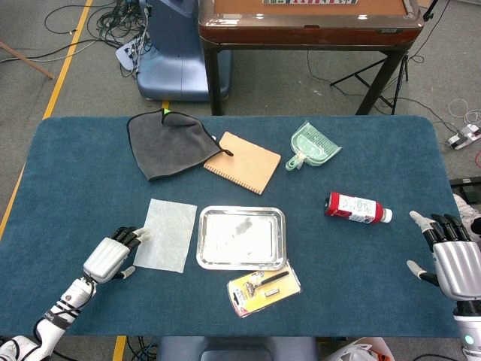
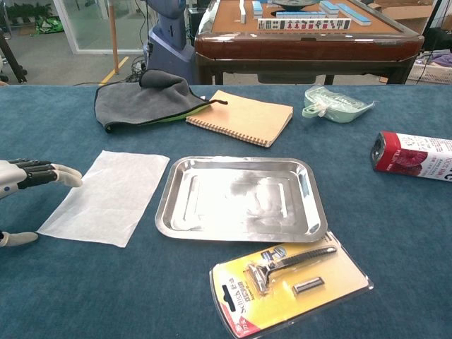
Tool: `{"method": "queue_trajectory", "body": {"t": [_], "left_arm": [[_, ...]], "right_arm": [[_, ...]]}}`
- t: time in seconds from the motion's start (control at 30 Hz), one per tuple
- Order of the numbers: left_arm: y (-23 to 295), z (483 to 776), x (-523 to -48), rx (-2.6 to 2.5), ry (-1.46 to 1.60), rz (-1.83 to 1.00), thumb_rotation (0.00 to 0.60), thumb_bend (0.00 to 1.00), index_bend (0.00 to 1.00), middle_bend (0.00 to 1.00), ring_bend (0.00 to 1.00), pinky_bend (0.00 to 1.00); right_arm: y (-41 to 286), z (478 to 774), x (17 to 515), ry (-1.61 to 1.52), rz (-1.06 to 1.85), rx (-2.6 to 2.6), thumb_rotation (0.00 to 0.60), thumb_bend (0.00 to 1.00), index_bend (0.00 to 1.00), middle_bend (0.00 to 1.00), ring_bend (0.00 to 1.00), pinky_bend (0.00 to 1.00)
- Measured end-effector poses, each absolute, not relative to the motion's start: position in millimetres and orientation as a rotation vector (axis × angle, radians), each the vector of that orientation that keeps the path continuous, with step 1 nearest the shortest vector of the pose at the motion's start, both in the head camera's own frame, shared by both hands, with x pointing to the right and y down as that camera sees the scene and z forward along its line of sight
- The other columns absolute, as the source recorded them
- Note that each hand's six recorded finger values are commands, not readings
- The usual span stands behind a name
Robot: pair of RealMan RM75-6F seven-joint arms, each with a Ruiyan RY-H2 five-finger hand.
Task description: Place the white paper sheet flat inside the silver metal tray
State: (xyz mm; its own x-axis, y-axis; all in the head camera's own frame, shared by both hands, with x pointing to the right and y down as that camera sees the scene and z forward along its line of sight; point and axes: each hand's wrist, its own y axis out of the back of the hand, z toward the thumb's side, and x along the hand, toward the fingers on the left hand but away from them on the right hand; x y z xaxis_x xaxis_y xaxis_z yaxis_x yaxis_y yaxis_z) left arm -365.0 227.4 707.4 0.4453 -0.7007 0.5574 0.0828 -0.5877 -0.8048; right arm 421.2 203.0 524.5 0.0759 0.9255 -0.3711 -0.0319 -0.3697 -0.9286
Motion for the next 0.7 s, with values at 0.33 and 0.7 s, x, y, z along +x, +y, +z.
{"method": "queue_trajectory", "body": {"t": [0.33,0.7], "left_arm": [[225.7,713.0,-366.8,-1.888,0.515,-1.239,0.6,0.2,0.2,0.13,0.11,0.13],[218.1,715.9,-360.2,-1.917,0.559,-1.233,0.6,0.2,0.22,0.13,0.11,0.13]], "right_arm": [[204.3,524.6,423.4,-0.936,1.435,-1.502,0.6,0.1,0.17,0.28,0.16,0.17],[206.4,523.5,427.5,-0.946,1.447,-1.492,0.6,0.1,0.17,0.28,0.16,0.17]]}}
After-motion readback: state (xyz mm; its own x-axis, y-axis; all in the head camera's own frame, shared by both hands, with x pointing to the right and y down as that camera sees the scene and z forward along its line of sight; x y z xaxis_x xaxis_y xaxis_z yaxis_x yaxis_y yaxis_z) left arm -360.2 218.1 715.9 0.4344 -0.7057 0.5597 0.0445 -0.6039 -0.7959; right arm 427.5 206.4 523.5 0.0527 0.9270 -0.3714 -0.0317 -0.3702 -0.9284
